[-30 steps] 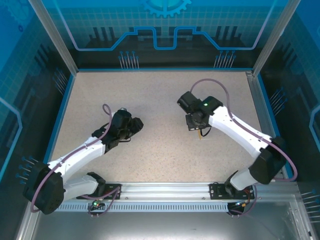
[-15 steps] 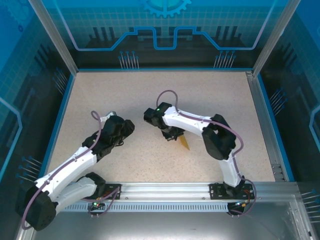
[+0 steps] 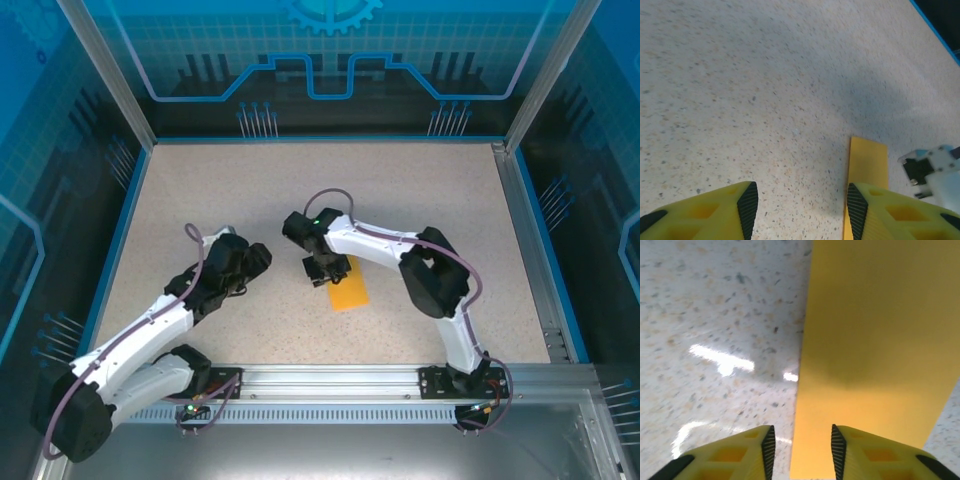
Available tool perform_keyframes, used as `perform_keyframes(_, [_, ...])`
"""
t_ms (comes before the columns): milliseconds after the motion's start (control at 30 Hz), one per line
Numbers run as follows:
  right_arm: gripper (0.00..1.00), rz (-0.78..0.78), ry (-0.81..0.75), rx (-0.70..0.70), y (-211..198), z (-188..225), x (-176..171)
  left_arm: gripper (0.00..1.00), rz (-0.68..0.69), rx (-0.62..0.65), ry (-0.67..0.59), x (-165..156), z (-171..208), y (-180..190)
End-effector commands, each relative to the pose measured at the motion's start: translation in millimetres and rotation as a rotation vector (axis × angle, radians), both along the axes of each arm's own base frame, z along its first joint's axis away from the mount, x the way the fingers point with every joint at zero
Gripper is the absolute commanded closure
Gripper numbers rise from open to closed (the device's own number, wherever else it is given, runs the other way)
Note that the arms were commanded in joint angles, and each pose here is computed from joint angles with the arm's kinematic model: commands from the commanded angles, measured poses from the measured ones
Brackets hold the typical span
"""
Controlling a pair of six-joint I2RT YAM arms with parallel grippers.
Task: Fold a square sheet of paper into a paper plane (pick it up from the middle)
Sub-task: Turn over the square sheet of paper at the center of the table.
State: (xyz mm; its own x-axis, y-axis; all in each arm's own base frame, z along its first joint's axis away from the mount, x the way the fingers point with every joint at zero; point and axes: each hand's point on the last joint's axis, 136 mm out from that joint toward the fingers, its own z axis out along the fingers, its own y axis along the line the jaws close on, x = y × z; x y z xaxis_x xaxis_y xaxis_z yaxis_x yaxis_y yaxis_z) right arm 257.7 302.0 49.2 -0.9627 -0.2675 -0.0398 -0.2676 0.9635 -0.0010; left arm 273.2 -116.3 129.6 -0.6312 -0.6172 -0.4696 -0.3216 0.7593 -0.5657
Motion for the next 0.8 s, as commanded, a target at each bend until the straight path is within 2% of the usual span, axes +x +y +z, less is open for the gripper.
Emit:
perform_keyframes(0, [0.59, -0.046, -0.043, 0.308, 16.9, 43.9, 11.6, 0.46, -0.141, -0.036, 0.015, 7.9, 3.4, -27.6])
perform_keyframes(67, [0.57, -0.099, -0.068, 0.391, 1.6, 51.3, 16.3, 0.47, -0.209, -0.067, 0.037, 12.0, -1.6, -44.7])
perform_keyframes(167, [0.54, -0.172, -0.103, 0.439, -30.2, 54.1, 23.1, 0.49, -0.307, -0.132, 0.058, 17.6, -5.4, -72.1])
perform_keyframes(267, [0.54, -0.234, -0.093, 0.475, -58.1, 43.6, 25.3, 0.52, -0.387, -0.142, 0.103, 20.9, -13.3, -98.9])
perform_keyframes(400, [0.55, -0.307, -0.056, 0.582, -73.3, 34.0, 29.8, 0.54, -0.446, -0.138, 0.156, 24.3, -22.9, -127.5])
perform_keyframes(633, [0.54, -0.399, -0.006, 0.525, -88.5, 33.7, 36.1, 0.54, -0.466, -0.209, 0.211, 27.3, -33.6, -149.3])
perform_keyframes(767, [0.55, -0.461, 0.016, 0.481, -93.0, 40.1, 45.5, 0.53, -0.488, -0.196, 0.237, 21.0, -39.2, -150.8])
